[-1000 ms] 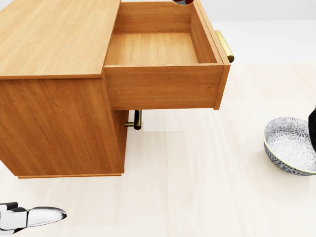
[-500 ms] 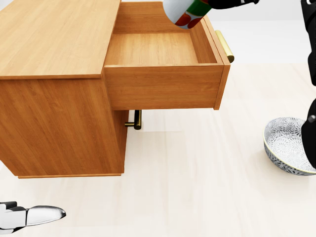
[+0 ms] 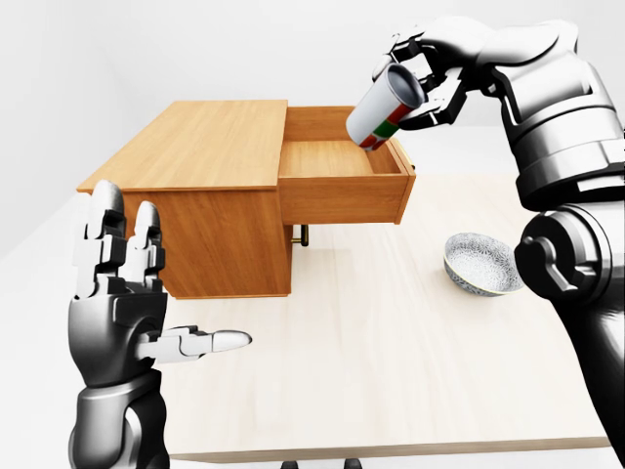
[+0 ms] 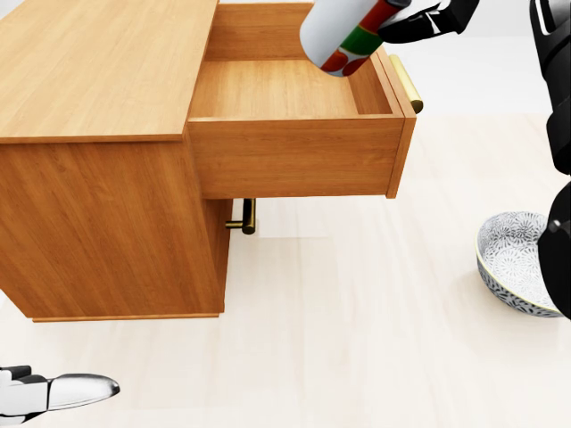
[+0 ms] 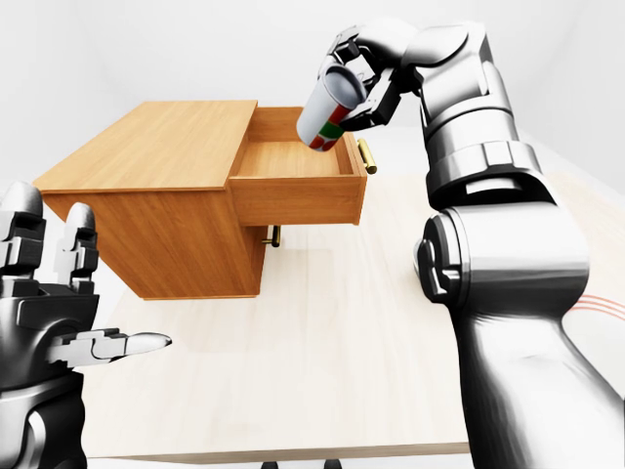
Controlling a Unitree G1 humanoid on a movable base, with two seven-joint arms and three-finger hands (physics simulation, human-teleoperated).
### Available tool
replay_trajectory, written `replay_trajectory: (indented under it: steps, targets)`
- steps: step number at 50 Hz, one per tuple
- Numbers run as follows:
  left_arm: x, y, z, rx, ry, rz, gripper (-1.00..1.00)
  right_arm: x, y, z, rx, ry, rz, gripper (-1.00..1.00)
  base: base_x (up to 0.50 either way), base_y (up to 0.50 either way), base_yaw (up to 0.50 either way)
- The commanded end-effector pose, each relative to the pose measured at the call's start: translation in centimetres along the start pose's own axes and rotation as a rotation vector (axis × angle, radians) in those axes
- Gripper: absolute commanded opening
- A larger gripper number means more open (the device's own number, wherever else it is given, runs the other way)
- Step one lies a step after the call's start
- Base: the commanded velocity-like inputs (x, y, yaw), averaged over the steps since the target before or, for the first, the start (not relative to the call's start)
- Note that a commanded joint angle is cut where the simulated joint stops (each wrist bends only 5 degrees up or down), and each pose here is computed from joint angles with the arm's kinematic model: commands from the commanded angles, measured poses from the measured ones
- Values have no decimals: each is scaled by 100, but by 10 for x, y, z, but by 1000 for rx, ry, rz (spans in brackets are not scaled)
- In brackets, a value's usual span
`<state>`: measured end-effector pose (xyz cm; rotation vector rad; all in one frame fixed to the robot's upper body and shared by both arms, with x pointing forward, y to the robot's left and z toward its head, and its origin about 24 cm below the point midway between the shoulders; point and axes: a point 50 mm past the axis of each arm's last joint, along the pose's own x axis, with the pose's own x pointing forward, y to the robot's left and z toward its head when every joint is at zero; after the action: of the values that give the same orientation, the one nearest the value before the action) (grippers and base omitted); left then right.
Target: Put the ketchup in the top drawer of the cabinet.
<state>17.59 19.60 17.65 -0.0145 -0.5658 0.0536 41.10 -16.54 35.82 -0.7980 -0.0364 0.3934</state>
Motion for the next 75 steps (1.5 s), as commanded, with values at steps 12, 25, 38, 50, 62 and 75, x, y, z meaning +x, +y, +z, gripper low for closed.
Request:
replay_trajectory:
  steps: [12, 25, 38, 50, 62, 75]
  targets:
    - [1, 1, -1, -2, 2, 3, 100, 5, 8, -5, 12, 6, 21, -100, 0, 0, 0]
    - [0, 2, 2, -1, -10, 5, 100, 11, 16, -3, -14, 20, 28, -100, 0, 0, 0]
    - [0, 2, 2, -1, -13, 4, 100, 13, 18, -4, -21, 27, -9, -100, 0, 0, 0]
    - [-1, 1, 2, -1, -8, -1, 100, 13, 16, -4, -52, 46, -36, -100, 0, 0, 0]
    - [0, 3, 3, -1, -14, 3, 100, 20, 29, -9, -52, 60, -14, -100, 0, 0, 0]
    - [1, 3, 3, -2, -18, 6, 100, 27, 43, -24, -29, 87, 12, -100, 0, 0, 0]
